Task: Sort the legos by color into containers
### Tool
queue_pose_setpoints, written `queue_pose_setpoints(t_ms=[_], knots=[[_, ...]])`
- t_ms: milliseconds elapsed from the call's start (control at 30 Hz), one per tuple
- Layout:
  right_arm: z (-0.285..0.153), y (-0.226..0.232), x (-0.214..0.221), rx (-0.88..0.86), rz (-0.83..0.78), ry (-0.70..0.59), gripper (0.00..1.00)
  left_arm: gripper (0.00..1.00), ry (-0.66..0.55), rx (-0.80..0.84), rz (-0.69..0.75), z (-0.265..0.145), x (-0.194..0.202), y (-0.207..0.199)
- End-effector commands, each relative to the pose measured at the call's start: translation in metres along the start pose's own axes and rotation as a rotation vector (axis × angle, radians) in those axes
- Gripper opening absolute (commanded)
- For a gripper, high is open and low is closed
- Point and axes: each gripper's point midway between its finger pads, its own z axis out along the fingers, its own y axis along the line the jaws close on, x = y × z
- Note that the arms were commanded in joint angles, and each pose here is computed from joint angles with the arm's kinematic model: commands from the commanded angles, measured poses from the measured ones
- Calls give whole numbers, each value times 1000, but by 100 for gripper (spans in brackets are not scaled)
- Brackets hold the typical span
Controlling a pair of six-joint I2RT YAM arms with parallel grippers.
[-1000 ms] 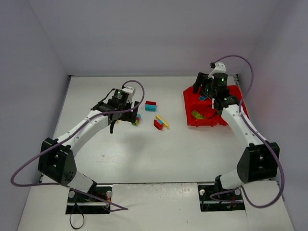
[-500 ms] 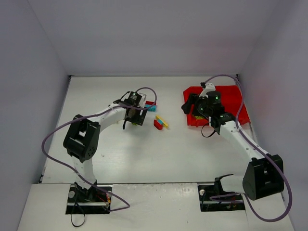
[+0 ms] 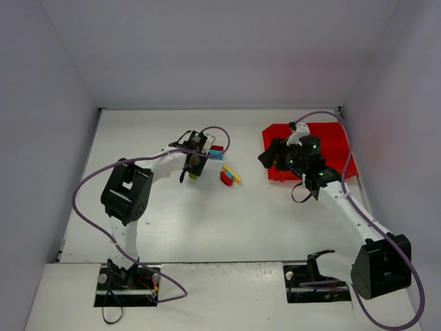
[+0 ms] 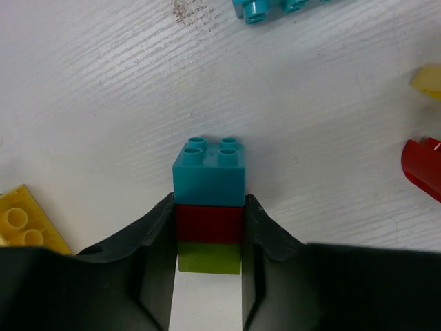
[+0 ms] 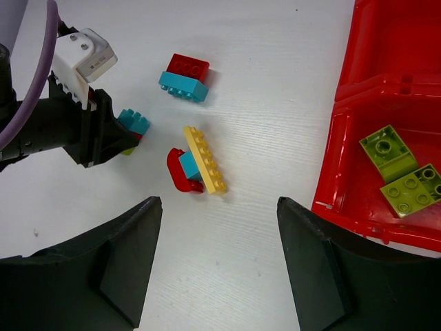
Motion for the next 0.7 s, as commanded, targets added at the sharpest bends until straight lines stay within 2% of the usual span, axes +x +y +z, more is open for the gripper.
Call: queue_pose_setpoints(t_ms=[0,100,267,300,367,433,467,667], knots=[[-6,24,-24,-96,-15,-77,64,19,-122,27,6,-35,-32,-4],[-6,36,-26,-154,9,-62,64,13,-205,75,31,-63,-46,-17],[-11,72,-32,-285,33,-29,66,13,-434,176,171,-128,-75,-52],[-11,77,-33,-302,36,-26,67,13,-447,196,221,-132,-69,-62],[-13,91,-30,-359,47,5,71,13,-566,235,296,-163,-80,-73],[-13,105,-33,-405,46,15,73,13,-611,266,353,-174,-73,-85],[-15,112,-32,-432,54,27,74,13,-680,282,392,-192,-79,-89],[-19,138,-32,-526,65,64,75,14,-834,347,526,-235,-77,-106]])
